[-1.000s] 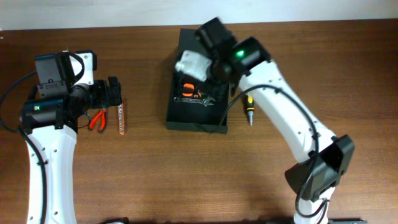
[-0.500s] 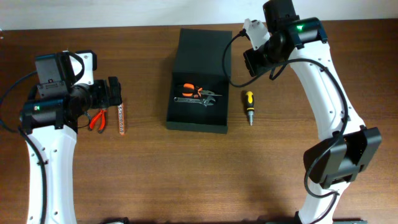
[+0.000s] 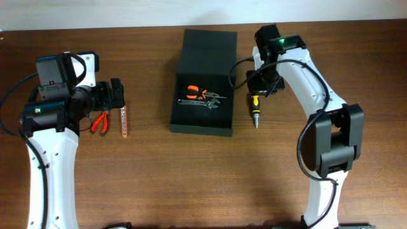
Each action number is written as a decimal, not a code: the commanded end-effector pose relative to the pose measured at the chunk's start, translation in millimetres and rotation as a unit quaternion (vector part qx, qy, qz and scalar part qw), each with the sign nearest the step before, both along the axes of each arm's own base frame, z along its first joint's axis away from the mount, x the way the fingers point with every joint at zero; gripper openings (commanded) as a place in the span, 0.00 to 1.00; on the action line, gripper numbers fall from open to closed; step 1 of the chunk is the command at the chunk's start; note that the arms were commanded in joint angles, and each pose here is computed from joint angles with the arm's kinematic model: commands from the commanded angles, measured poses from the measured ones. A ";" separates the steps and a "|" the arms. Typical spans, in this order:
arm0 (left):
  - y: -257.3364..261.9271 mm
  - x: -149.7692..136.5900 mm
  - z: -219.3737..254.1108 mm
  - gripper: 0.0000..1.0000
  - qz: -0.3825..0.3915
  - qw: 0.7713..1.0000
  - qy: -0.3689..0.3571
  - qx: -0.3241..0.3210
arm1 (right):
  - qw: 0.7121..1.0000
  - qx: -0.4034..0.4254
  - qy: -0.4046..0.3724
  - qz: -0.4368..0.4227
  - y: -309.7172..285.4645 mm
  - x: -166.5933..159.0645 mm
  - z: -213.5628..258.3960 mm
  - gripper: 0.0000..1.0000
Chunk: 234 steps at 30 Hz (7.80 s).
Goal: Pack container
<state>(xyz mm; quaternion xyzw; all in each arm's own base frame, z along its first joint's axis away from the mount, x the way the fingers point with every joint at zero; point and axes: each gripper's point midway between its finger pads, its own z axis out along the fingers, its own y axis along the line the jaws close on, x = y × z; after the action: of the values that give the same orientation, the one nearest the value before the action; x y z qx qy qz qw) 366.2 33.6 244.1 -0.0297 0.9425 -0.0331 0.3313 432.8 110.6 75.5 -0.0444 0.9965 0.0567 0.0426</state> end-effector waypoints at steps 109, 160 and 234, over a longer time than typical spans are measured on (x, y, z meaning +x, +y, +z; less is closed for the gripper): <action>3.6 3.5 7.6 0.99 -0.003 1.000 -0.010 0.011 | 0.984 -0.045 -0.163 -0.051 -55.8 58.2 68.8 0.40; 3.6 3.6 7.5 0.99 -0.003 1.000 -0.010 0.011 | 0.841 -0.024 0.047 -0.538 -218.4 -8.5 -34.2 0.63; 3.6 3.5 7.6 0.99 -0.003 1.000 -0.010 0.011 | 0.871 -0.024 0.036 -0.489 -232.2 0.8 -83.9 0.33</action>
<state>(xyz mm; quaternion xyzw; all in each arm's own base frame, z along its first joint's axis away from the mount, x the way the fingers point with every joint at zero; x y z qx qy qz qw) 366.2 34.0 244.1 -0.0299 0.9425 -0.0320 0.3313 437.6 -123.7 1.5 0.4675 0.8830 0.0143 0.0395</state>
